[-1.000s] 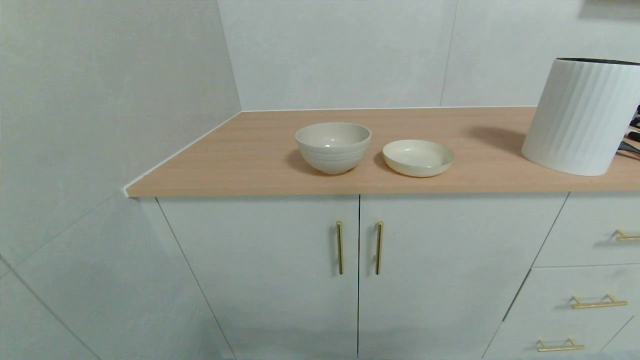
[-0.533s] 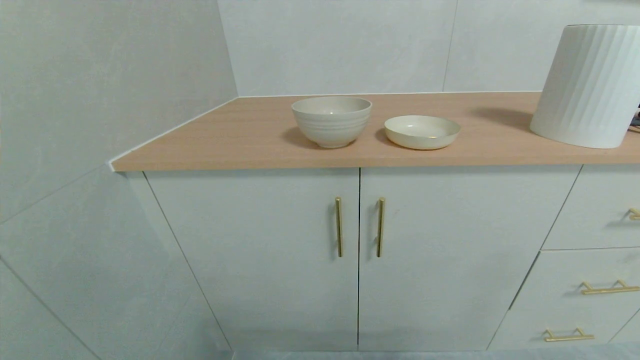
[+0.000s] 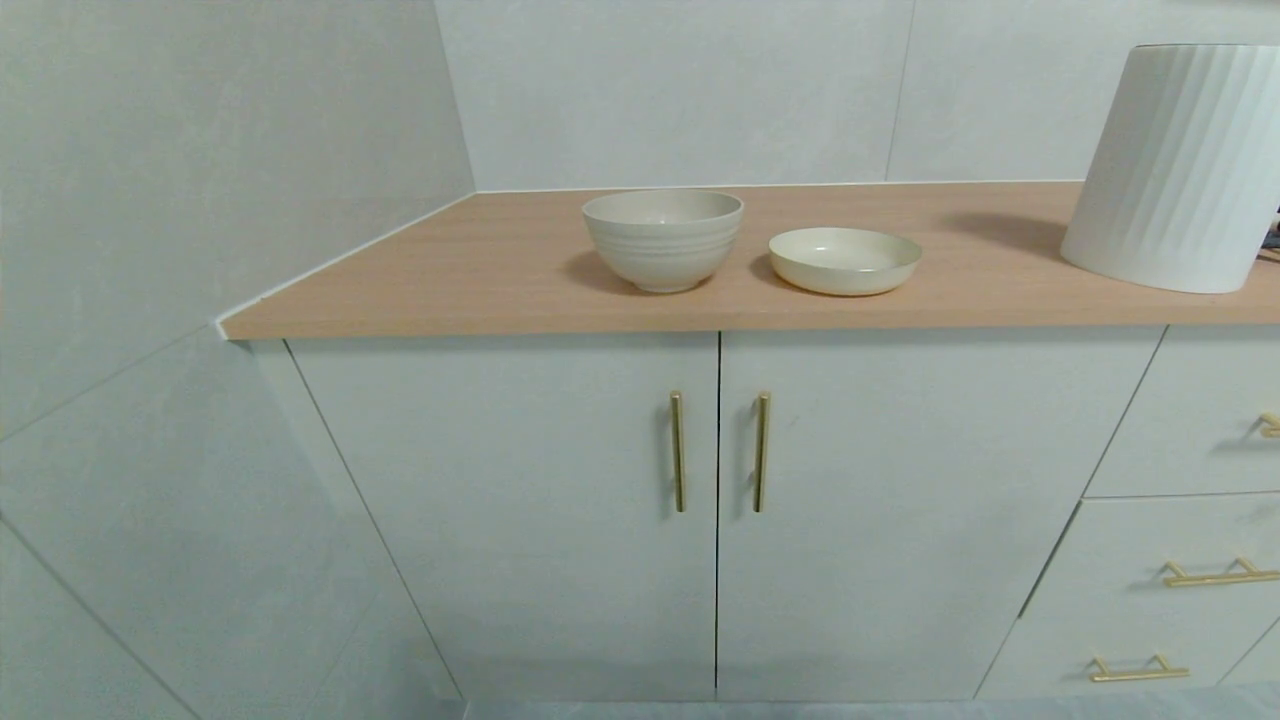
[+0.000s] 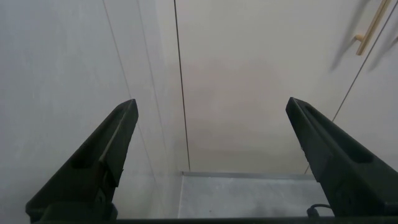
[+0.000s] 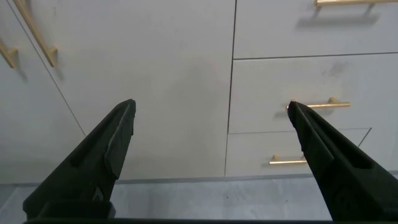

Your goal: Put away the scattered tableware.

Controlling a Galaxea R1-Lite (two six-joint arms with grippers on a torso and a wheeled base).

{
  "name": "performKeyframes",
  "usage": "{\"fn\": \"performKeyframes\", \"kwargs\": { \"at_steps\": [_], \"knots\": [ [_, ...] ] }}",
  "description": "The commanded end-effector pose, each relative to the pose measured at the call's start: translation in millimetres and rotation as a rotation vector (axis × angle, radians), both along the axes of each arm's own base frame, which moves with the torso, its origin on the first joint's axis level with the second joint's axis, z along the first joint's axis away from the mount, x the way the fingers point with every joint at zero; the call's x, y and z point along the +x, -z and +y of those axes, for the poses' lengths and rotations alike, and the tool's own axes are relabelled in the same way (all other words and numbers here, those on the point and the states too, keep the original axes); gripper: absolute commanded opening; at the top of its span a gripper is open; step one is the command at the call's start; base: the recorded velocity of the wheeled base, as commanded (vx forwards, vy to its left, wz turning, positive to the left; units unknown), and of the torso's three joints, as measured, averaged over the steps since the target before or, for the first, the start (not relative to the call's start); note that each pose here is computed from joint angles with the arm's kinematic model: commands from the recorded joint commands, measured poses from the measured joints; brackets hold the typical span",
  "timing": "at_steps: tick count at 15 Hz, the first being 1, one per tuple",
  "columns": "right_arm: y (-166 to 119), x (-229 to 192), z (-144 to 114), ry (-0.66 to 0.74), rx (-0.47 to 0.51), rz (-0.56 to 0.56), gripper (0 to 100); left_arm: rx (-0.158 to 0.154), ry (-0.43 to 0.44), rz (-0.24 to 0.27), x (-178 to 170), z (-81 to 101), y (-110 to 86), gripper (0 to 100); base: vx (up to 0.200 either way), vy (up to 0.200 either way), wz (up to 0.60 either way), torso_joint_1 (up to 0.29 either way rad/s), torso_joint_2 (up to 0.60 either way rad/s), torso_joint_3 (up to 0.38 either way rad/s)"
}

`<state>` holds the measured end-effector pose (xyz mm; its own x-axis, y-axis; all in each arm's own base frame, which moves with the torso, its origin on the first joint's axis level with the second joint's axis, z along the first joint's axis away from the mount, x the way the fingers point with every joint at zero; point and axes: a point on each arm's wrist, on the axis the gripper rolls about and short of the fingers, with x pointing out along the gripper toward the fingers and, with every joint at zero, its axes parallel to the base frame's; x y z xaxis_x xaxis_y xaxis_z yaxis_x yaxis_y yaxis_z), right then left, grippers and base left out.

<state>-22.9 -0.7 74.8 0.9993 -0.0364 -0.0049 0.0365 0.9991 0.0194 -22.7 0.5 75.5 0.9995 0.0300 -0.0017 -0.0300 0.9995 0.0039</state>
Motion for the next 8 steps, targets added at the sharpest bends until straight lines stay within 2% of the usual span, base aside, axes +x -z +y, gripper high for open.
{"fn": "performKeyframes", "kwargs": {
  "at_steps": [1, 3, 5, 8],
  "knots": [
    [-1.7, -0.1, 0.0, -0.001, 0.003, -0.010, 100, 0.001, -0.001, 0.000, 0.0, 0.0, 0.0, 100, 0.000, 0.000, 0.00, 0.000, 0.00, 0.000],
    [-32.0, -8.5, 2.0, -0.094, 0.027, -0.139, 100, 0.001, -0.001, 0.000, 0.0, 0.0, 0.0, 100, 0.000, 0.000, 0.00, 0.000, 0.00, 0.000],
    [-32.2, -3.0, 4.0, -0.189, 0.031, -0.061, 100, 0.001, -0.001, 0.000, 0.0, 0.0, 0.0, 100, 0.000, 0.000, 0.00, 0.000, 0.00, 0.000],
    [-53.1, 21.1, 7.4, -0.343, 0.055, 0.126, 100, 0.001, -0.001, 0.000, 0.0, 0.0, 0.0, 100, 0.000, 0.000, 0.00, 0.000, 0.00, 0.000]
  ]
}}
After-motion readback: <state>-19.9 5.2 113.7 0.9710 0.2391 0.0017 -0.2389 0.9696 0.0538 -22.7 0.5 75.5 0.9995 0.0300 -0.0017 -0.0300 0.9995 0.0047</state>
